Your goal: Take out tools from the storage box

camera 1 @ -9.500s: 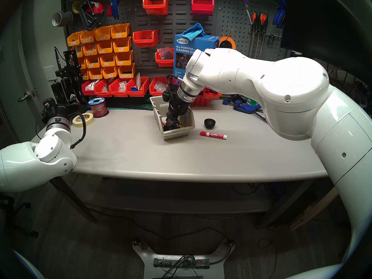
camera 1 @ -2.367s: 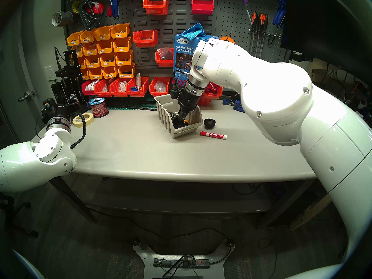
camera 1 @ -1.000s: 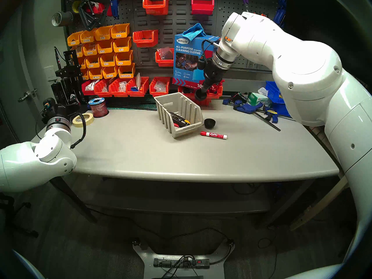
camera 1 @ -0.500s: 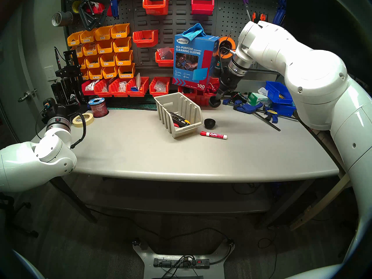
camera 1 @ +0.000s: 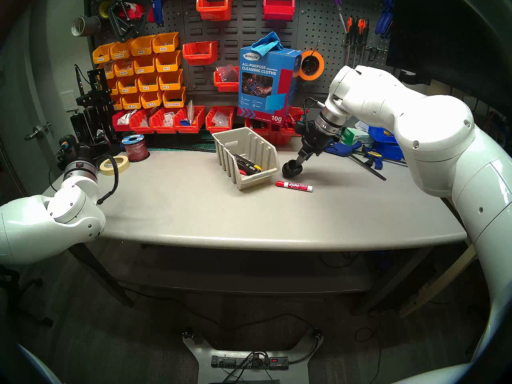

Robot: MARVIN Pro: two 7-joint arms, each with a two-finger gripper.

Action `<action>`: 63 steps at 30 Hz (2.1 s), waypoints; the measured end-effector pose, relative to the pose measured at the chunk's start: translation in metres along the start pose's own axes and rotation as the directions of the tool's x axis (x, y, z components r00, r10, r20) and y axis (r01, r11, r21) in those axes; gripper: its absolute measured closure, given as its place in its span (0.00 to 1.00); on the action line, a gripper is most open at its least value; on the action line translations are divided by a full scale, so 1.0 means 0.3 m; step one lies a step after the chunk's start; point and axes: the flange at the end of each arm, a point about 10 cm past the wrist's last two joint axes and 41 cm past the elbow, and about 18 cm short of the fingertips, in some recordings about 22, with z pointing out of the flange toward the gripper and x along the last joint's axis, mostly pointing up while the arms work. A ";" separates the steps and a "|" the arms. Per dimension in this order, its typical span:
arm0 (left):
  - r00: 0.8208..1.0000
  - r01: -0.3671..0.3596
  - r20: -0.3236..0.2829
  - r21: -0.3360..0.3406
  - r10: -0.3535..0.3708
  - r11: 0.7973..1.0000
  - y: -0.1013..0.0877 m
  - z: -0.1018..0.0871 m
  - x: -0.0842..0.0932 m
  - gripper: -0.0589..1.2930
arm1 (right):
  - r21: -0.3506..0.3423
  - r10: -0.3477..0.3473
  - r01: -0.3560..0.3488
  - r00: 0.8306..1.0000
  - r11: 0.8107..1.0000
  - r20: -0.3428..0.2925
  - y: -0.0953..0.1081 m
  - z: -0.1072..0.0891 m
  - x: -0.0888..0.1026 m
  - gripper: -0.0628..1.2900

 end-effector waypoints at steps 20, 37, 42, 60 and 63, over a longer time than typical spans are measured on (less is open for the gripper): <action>1.000 0.000 0.000 0.000 0.000 1.000 0.000 0.000 0.000 0.02 | 0.035 -0.011 0.013 0.999 0.999 -0.049 0.018 0.047 -0.078 0.98; 1.000 0.000 0.000 0.000 0.000 1.000 0.000 0.000 0.000 0.02 | -0.004 -0.024 0.024 0.998 1.000 -0.054 -0.015 0.082 -0.107 0.69; 1.000 0.000 0.000 0.000 0.000 1.000 0.000 0.000 0.000 0.02 | -0.029 -0.026 0.024 0.998 0.999 -0.063 -0.032 0.081 -0.110 0.04; 1.000 0.000 0.000 0.000 0.000 1.000 0.000 0.000 0.000 0.02 | -0.147 -0.049 0.036 0.996 0.988 -0.081 -0.087 -0.001 -0.111 0.04; 1.000 0.000 0.000 0.000 0.000 1.000 0.000 0.000 0.000 0.02 | -0.167 -0.059 0.044 0.995 0.985 -0.084 -0.094 -0.033 -0.099 0.04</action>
